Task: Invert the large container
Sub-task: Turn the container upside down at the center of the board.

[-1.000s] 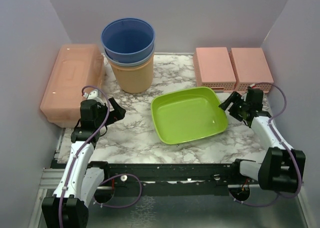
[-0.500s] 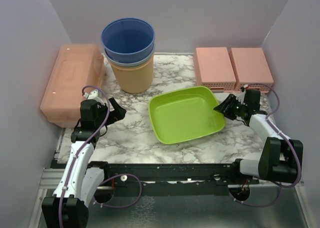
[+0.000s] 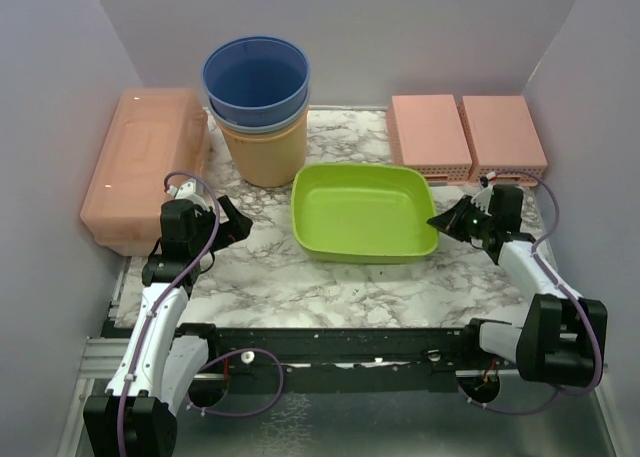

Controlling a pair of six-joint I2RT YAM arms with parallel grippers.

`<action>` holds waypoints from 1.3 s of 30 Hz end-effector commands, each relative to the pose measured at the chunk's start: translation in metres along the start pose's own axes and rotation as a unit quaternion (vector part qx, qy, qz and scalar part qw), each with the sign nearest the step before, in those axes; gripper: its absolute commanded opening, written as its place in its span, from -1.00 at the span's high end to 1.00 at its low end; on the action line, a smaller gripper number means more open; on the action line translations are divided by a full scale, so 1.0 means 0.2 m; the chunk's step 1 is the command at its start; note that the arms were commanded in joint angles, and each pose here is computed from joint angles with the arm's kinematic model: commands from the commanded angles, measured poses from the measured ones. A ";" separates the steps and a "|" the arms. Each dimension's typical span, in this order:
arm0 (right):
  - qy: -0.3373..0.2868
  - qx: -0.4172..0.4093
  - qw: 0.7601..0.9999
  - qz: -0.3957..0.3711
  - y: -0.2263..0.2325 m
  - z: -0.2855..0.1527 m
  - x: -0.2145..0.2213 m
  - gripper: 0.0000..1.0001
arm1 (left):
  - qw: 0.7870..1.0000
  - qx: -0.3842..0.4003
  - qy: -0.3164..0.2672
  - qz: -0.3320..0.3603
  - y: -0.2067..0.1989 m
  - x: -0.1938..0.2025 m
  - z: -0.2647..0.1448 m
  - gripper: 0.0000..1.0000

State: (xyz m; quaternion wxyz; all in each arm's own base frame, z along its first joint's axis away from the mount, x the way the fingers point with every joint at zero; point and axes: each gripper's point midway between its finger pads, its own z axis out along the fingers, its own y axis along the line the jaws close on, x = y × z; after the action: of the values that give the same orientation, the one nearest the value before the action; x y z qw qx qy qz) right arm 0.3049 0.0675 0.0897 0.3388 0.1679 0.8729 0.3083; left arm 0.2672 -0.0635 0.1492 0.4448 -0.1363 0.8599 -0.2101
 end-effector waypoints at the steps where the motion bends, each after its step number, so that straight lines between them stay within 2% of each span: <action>1: -0.036 -0.033 0.998 -0.032 0.14 -0.09 -0.11 0.99 | 1.000 0.008 -0.019 0.003 -0.02 -0.05 -0.01 -0.98; 9: -0.133 -0.021 0.984 -0.119 0.33 -0.38 -0.31 0.99 | 0.998 -0.010 -0.065 0.001 0.00 -0.12 -0.07 -0.98; 15: -0.201 0.005 0.958 -0.203 0.47 -0.56 -0.41 0.99 | 0.996 -0.023 -0.091 -0.001 0.02 -0.16 -0.10 -0.98; 19: -0.209 -0.006 0.943 -0.260 0.65 -0.61 -0.42 0.99 | 0.995 -0.027 -0.093 -0.002 0.03 -0.16 -0.10 -0.98; 21: -0.214 0.005 0.931 -0.295 0.72 -0.61 -0.43 0.99 | 0.995 -0.029 -0.093 -0.003 0.03 -0.16 -0.10 -0.98; 28: -0.246 0.098 0.868 -0.420 0.89 -0.58 -0.44 0.99 | 0.995 -0.035 -0.096 -0.003 0.04 -0.17 -0.11 -0.98; 36: -0.305 0.101 0.830 -0.456 1.09 -0.63 -0.51 0.99 | 0.994 -0.039 -0.104 -0.003 0.05 -0.18 -0.12 -0.98; 39: -0.316 0.109 0.808 -0.485 1.15 -0.63 -0.51 0.99 | 0.994 -0.040 -0.105 -0.004 0.05 -0.18 -0.12 -0.98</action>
State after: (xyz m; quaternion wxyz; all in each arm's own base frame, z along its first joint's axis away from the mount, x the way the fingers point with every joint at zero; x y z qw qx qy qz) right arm 0.3016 0.1394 0.3031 0.6095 -0.1846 0.7706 -0.0247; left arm 0.2666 -0.0405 0.1816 0.5187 -0.1661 0.8208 -0.1719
